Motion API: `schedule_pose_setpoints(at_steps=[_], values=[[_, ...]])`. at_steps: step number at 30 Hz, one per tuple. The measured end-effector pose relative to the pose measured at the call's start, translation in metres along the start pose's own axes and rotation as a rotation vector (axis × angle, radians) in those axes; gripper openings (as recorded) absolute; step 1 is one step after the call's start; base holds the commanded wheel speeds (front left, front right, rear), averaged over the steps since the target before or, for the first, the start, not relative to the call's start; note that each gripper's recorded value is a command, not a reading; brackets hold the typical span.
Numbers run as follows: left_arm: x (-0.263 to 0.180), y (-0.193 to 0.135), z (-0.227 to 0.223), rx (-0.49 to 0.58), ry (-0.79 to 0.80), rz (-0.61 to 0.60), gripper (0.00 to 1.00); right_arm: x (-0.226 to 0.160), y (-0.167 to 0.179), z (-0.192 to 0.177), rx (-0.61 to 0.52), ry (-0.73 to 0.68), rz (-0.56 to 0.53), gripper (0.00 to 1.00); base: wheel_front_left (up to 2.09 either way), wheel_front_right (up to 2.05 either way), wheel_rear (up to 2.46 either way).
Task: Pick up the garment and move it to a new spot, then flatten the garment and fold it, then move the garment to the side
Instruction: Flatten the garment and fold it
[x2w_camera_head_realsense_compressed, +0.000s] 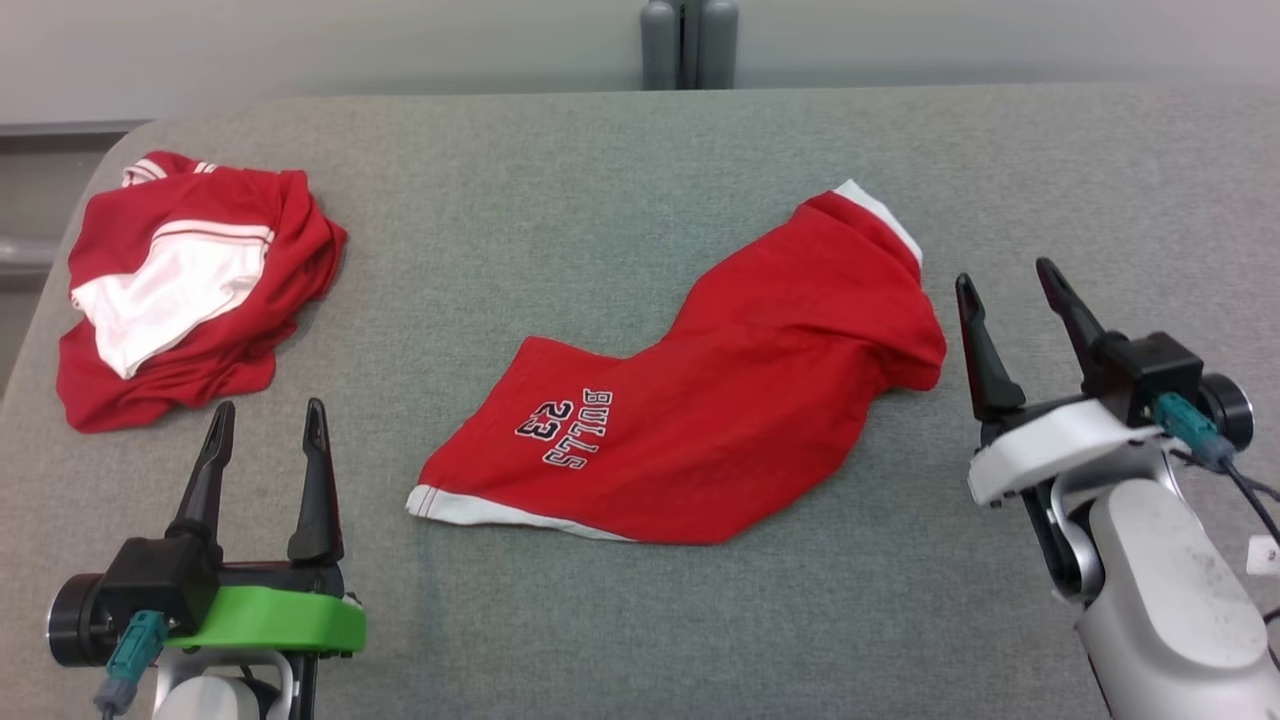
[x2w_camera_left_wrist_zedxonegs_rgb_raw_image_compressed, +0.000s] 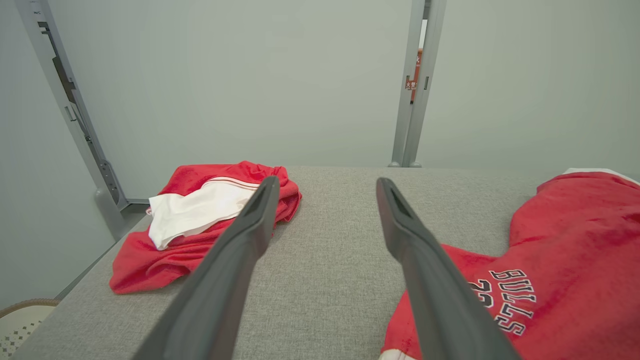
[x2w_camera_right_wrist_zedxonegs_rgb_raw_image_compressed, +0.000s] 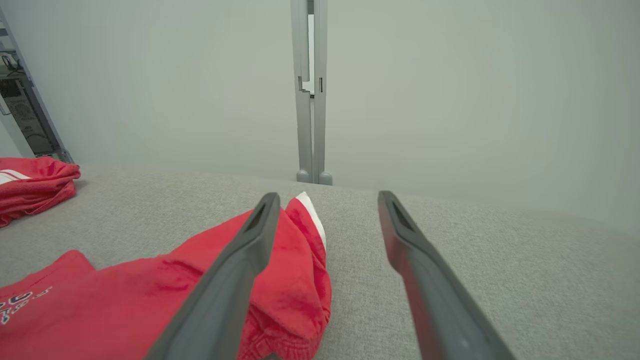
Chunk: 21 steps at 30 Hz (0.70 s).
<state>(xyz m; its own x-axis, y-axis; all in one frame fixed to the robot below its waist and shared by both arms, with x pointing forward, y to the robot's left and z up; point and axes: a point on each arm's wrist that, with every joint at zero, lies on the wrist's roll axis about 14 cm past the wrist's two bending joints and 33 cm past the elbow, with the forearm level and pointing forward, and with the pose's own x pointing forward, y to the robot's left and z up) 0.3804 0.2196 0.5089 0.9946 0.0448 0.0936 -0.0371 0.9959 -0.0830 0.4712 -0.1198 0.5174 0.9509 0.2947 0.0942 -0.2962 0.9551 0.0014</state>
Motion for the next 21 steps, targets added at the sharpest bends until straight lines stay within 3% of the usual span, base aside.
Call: schedule_pose_setpoints(at_steps=[6,20,21], values=[[0.004,0.002,-0.006,-0.002,0.015,0.012,1.0,0.02,0.0,-0.031,0.0,0.096,0.015,1.0,0.0,0.0,0.0],[0.003,0.01,-0.018,-0.001,0.056,0.04,1.0,0.02,0.016,-0.127,0.092,0.391,0.02,1.0,0.0,0.0,0.0],[0.003,0.01,-0.018,0.0,0.057,0.042,1.0,0.02,0.019,-0.13,0.103,0.403,0.022,0.81,0.0,0.0,0.0]])
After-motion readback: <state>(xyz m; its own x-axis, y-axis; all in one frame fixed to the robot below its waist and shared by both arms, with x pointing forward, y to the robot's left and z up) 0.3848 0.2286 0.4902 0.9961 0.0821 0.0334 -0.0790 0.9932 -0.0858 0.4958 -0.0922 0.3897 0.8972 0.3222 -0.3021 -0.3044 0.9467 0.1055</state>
